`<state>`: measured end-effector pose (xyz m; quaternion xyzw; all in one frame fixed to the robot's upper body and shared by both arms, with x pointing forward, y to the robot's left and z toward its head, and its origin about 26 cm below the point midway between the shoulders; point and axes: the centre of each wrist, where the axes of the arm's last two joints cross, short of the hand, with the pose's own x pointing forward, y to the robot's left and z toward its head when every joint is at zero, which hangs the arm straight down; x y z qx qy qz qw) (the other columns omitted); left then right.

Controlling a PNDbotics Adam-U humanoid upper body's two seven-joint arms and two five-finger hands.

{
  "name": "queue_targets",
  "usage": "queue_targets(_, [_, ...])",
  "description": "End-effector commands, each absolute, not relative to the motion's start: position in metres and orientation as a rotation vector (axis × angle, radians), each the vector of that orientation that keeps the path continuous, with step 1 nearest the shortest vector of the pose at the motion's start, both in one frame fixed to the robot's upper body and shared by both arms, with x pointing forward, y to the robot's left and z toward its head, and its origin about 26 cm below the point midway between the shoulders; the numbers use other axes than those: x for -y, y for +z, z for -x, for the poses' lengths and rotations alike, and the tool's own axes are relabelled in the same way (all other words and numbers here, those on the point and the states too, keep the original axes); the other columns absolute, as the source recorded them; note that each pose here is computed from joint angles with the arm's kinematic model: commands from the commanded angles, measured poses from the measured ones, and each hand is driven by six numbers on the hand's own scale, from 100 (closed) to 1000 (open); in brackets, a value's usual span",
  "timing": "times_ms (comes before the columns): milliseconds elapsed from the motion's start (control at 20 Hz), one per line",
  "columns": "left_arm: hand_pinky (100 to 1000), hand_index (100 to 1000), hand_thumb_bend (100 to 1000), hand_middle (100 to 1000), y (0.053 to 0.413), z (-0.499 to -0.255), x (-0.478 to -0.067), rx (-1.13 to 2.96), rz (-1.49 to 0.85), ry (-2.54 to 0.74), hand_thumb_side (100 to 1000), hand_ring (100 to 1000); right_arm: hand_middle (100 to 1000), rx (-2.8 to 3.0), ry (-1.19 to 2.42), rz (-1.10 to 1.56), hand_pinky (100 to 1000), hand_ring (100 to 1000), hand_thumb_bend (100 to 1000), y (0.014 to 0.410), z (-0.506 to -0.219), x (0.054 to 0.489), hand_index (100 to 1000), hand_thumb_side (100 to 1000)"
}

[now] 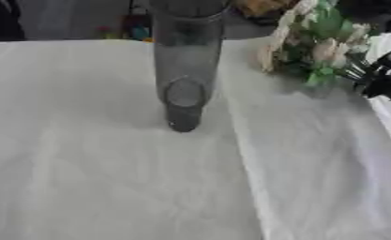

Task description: Arrange flowers into the vase.

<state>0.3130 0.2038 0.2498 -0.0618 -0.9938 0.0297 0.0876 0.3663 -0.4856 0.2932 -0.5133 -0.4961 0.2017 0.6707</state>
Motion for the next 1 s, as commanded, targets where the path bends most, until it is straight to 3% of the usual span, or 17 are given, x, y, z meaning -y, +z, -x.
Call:
queue_targets(50, [762, 864, 100, 862, 0.257, -0.311, -0.203, 2.990, 0.189, 0.078, 596, 808, 154, 1.174, 0.418, 1.168, 100, 215, 100, 0.308, -0.360, 0.490, 183, 100])
queue_targets(500, [762, 863, 100, 857, 0.257, -0.311, -0.203, 2.987, 0.188, 0.082, 597, 808, 100, 1.249, 0.401, 1.041, 100, 113, 100, 0.305, -0.360, 0.492, 143, 100])
queue_targets(1000, [761, 863, 100, 856, 0.257, -0.311, -0.206, 2.978, 0.182, 0.089, 599, 808, 100, 1.387, 0.340, 0.819, 100, 100, 100, 0.317, -0.355, 0.486, 131, 100])
